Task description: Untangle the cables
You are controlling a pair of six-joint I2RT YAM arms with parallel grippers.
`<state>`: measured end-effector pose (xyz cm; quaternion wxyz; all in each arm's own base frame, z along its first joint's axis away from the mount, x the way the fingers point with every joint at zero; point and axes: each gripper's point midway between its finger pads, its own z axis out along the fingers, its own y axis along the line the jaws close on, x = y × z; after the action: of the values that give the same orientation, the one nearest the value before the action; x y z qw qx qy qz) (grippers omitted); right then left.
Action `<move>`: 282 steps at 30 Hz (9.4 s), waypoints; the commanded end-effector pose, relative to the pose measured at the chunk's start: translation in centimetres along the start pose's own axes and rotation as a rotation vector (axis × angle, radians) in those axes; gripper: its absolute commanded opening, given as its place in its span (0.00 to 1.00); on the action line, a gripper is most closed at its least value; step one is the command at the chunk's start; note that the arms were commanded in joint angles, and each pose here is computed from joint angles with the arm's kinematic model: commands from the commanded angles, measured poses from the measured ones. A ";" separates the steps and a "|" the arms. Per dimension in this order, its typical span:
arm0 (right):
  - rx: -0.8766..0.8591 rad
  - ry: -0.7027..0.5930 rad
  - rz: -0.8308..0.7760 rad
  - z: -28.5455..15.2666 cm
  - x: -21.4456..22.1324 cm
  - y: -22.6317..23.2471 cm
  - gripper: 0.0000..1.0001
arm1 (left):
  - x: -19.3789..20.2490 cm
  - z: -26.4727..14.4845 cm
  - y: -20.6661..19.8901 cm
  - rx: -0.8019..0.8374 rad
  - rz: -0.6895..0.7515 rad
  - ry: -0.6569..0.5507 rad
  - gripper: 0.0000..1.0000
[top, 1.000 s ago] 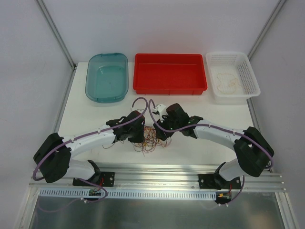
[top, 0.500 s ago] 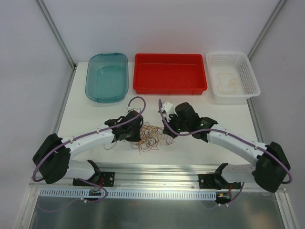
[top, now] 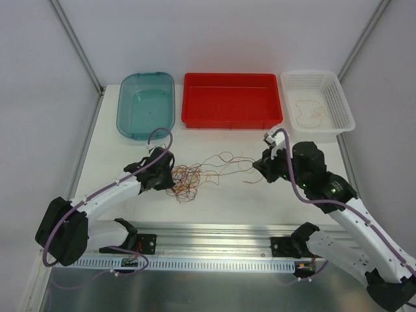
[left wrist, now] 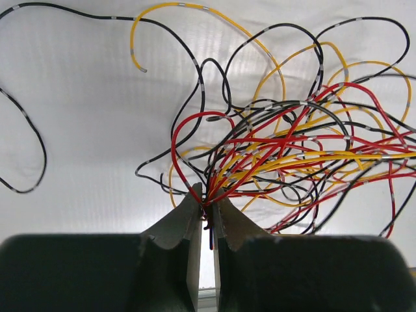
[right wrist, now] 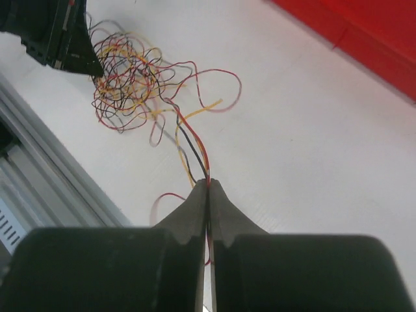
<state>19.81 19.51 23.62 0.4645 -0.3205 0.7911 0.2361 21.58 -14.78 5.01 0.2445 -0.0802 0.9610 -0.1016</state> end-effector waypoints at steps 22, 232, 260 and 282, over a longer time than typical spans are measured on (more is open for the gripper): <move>0.762 0.224 0.751 -2.2 17.1 -11.8 0.01 | -0.3 -2.7 6.8 -0.172 -0.106 -0.114 0.00; -0.051 0.073 0.507 -4.4 11.0 2.1 0.97 | -46.1 -12.1 -4.2 0.059 0.260 -0.842 0.00; -0.087 0.160 0.493 -2.2 9.7 2.6 0.97 | -28.9 -10.2 -4.3 0.361 -0.058 -0.457 0.99; 0.216 0.273 0.335 11.6 5.8 1.3 0.87 | -4.9 -4.9 -0.6 0.107 0.029 -0.141 0.99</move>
<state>19.98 25.49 11.69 0.2812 -0.2283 0.9107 0.1987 23.49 -14.56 12.91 0.3221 -0.0463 0.9286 -0.1785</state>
